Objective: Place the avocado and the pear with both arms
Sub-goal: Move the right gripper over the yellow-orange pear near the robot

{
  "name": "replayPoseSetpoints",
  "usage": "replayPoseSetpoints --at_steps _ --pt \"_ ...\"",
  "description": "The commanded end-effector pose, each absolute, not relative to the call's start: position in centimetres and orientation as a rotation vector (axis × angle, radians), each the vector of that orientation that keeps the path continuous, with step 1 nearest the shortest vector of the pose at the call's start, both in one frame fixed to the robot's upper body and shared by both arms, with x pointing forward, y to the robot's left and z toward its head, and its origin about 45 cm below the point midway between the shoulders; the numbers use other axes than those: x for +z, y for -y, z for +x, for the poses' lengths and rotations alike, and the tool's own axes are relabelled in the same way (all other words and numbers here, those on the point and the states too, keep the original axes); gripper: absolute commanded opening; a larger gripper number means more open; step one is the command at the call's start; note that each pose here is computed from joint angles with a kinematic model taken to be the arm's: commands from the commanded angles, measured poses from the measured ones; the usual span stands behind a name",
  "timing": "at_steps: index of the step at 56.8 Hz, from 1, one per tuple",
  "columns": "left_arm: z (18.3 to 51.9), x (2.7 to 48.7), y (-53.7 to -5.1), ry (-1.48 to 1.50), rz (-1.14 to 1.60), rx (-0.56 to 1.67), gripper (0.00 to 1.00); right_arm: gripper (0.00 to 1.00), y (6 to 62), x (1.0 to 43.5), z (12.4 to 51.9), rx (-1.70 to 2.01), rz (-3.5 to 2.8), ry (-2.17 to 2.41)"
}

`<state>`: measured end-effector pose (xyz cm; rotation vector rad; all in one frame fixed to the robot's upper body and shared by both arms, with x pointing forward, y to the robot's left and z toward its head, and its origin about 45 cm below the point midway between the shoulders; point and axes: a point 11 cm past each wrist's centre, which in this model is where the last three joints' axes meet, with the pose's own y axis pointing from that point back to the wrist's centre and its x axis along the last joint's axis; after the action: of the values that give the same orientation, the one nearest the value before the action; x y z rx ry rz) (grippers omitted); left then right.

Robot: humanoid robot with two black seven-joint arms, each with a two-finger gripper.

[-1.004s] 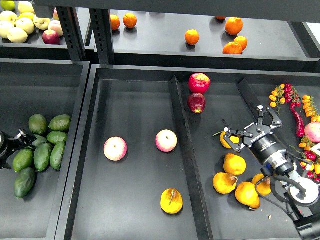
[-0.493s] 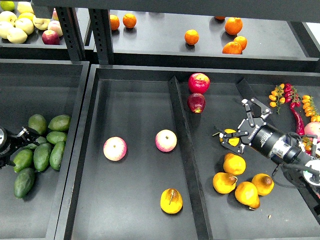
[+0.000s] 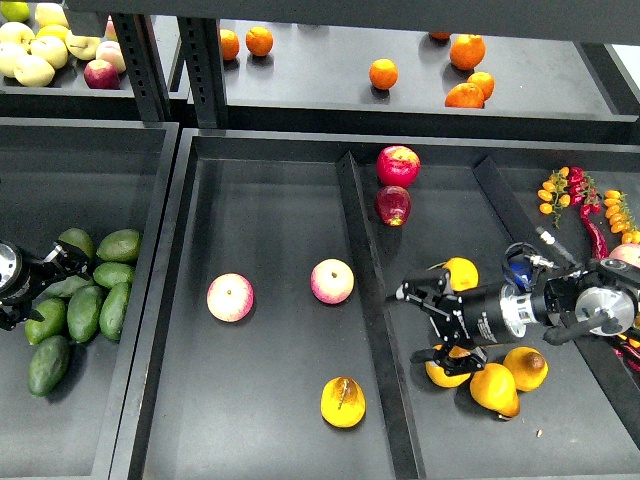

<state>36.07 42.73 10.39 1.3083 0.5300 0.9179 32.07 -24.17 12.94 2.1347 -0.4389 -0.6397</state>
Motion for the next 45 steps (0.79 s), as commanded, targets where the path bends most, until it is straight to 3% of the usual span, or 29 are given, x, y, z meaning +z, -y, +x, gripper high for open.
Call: replayPoseSetpoints --at_steps 1,45 --pt "36.3 10.5 -42.3 -0.529 1.292 0.916 0.99 1.00 23.9 12.1 31.9 -0.527 2.019 0.341" --pt "36.7 10.5 -40.9 -0.528 1.248 0.903 0.99 1.00 15.9 6.7 31.7 -0.427 1.931 0.193"
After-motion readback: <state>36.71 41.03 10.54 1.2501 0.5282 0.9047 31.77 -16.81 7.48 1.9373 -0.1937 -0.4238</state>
